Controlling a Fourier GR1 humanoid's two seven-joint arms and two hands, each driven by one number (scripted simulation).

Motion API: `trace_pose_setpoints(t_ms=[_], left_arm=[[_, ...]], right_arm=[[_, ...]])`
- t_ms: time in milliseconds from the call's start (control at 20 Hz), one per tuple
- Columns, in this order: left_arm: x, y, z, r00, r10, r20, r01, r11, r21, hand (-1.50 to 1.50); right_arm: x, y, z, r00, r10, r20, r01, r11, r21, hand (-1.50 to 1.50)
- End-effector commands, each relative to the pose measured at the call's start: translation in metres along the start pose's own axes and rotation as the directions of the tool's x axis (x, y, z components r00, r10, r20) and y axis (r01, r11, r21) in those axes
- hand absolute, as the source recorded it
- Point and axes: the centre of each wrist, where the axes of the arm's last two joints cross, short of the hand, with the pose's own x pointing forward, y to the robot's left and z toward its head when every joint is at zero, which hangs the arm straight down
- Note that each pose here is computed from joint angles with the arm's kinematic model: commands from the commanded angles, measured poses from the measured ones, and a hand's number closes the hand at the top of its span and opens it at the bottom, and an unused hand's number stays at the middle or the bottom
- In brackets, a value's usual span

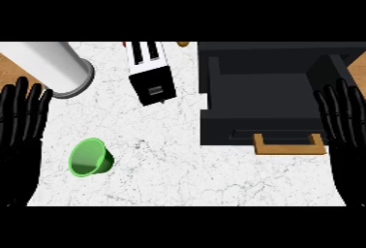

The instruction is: Pick up the cup, place it into the drawer and close the drawer

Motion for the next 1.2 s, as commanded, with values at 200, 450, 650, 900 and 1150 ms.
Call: trace_pose_setpoints(t_ms=[200, 450, 650, 900, 1150], left_arm=[[0.017, 0.039, 0.014, 0.986, 0.163, 0.034, -0.140, 0.923, -0.358, -1.50], [-0.032, 0.075, 0.008, 0.920, 0.320, -0.228, -0.367, 0.906, -0.211, -1.50], [-0.055, 0.118, 0.035, 0.901, 0.354, -0.252, -0.405, 0.894, -0.192, -1.50], [-0.081, 0.121, 0.025, 0.903, 0.280, -0.327, -0.351, 0.919, -0.181, -1.50], [-0.112, 0.111, 0.035, 0.905, 0.218, -0.366, -0.301, 0.935, -0.189, -1.50]], right_arm=[[0.005, -0.006, 0.005, 0.999, -0.013, 0.040, 0.015, 0.999, -0.041, -1.50], [-0.011, -0.004, -0.003, 0.993, -0.009, -0.122, 0.024, 0.993, 0.115, -1.50], [0.002, -0.017, -0.013, 0.994, -0.023, -0.108, 0.034, 0.994, 0.103, -1.50], [-0.017, -0.011, -0.020, 0.993, -0.023, -0.113, 0.037, 0.992, 0.120, -1.50], [-0.036, -0.016, -0.029, 0.996, -0.024, -0.088, 0.036, 0.990, 0.136, -1.50]])
